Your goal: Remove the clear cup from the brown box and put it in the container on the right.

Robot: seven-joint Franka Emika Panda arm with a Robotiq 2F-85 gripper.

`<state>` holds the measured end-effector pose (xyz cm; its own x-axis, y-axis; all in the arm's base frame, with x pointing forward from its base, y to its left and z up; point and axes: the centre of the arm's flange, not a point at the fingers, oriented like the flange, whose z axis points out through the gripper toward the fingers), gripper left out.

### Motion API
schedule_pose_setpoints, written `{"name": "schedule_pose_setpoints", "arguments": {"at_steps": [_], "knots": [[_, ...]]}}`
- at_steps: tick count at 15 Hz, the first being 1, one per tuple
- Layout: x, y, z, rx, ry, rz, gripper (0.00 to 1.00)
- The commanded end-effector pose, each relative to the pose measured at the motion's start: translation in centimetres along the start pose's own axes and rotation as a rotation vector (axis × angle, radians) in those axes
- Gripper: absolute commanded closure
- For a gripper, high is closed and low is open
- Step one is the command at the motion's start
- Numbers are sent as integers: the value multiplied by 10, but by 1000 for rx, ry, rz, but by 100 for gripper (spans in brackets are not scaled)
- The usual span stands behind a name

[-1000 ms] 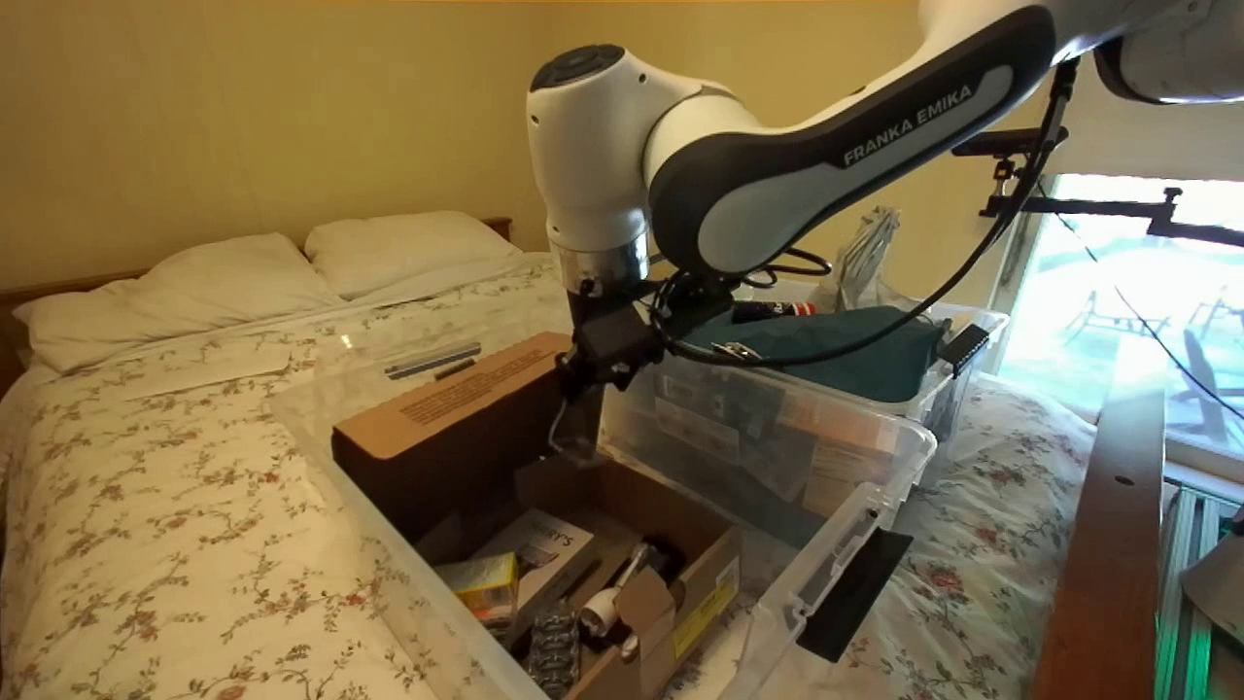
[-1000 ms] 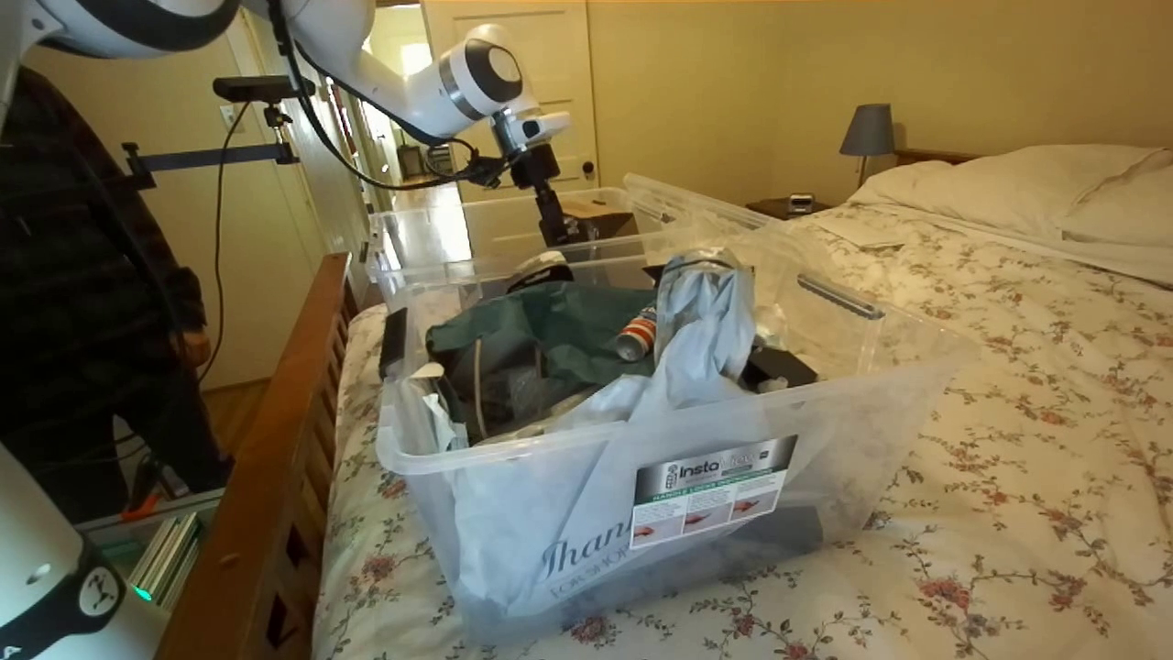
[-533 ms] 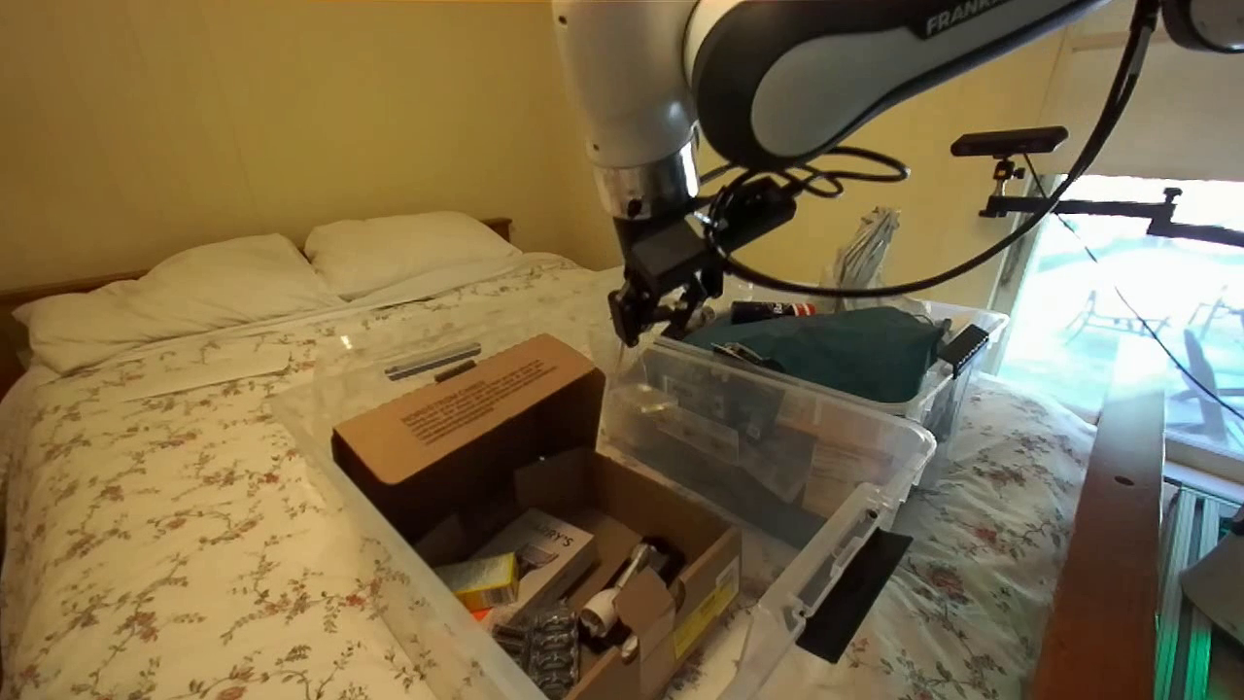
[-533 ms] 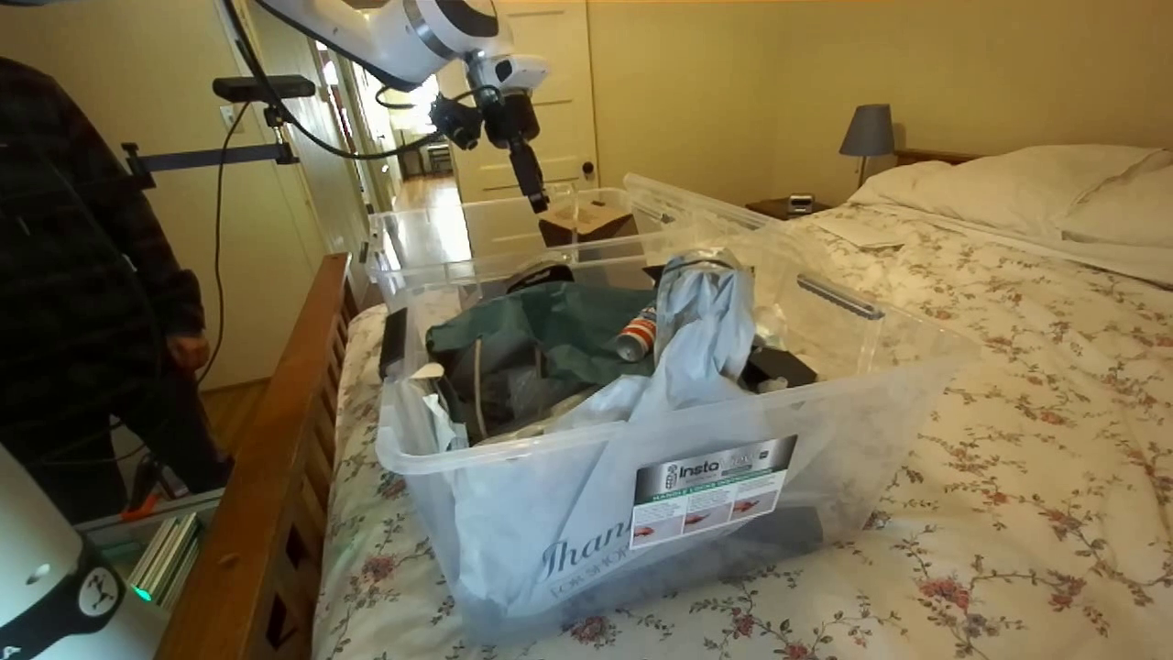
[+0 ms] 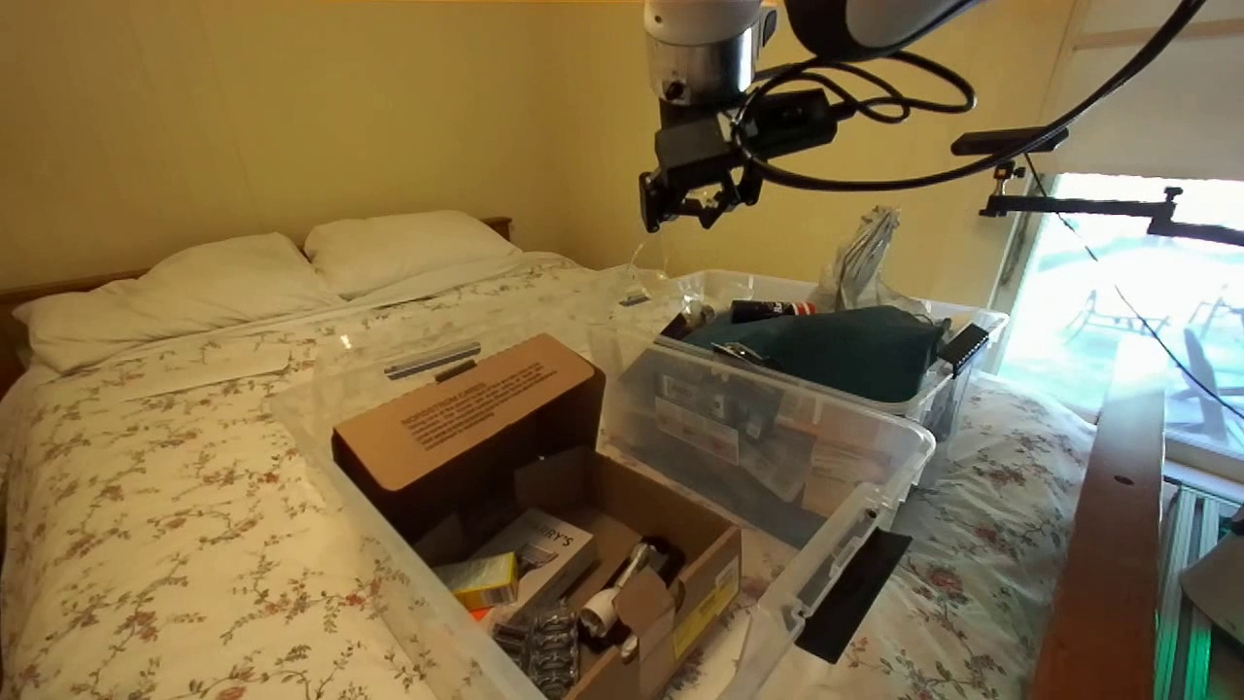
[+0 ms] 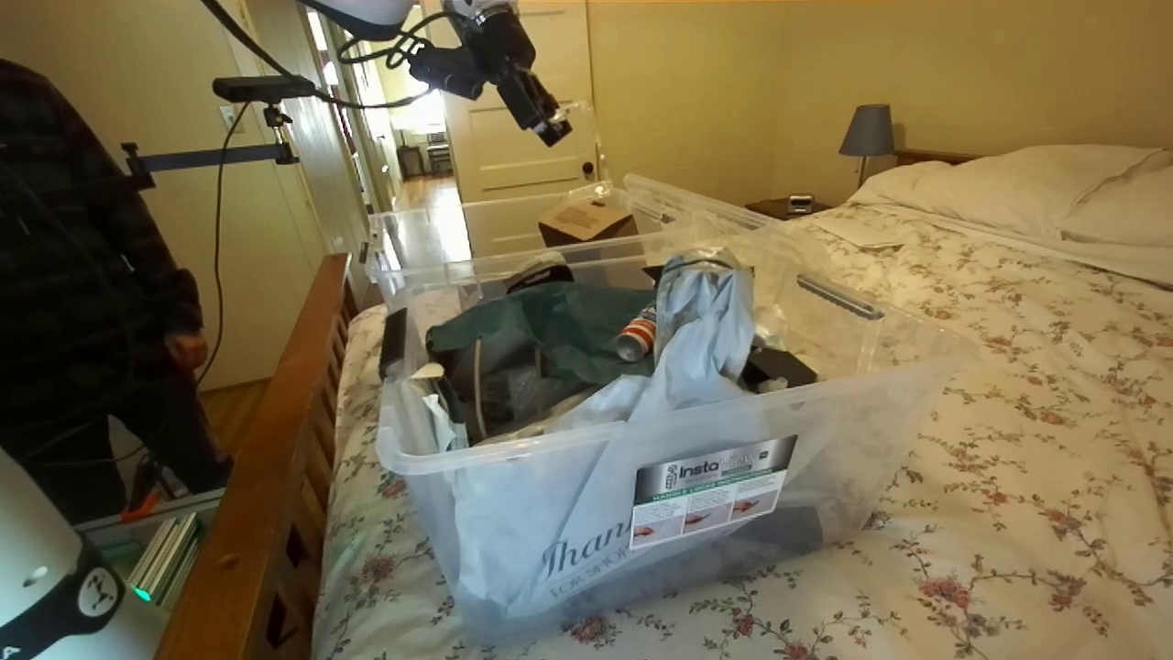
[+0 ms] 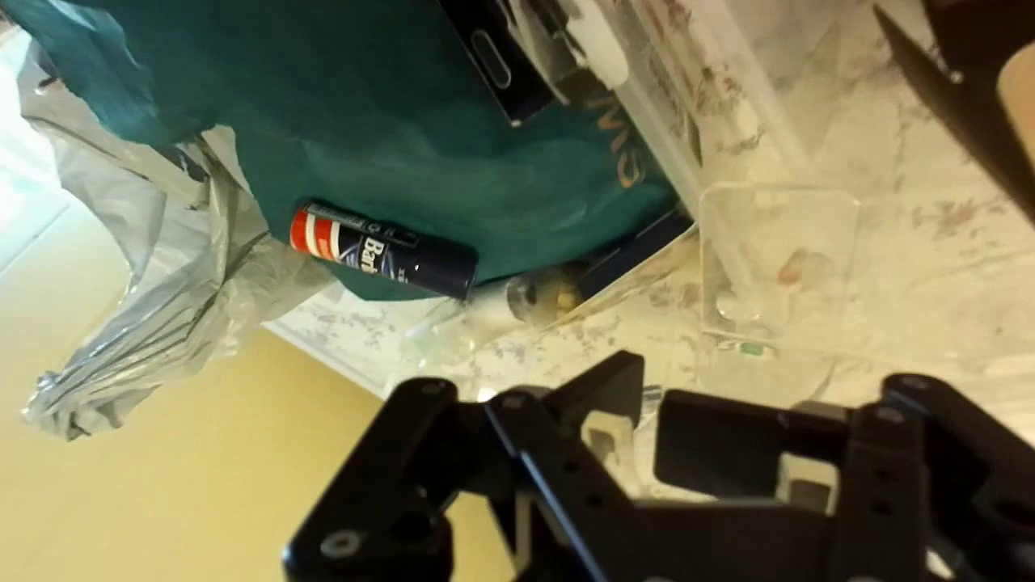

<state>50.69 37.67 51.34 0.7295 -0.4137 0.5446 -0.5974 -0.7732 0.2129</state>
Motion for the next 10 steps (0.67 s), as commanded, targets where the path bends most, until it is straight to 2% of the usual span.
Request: {"name": "schedule_pose_setpoints", "arguments": {"at_steps": [1,7,10], "knots": [[27,-10,49,-56,117,155,100],[93,-33,123,-212,242,403,100],[97,-48,145,-250,286,490,100]]}}
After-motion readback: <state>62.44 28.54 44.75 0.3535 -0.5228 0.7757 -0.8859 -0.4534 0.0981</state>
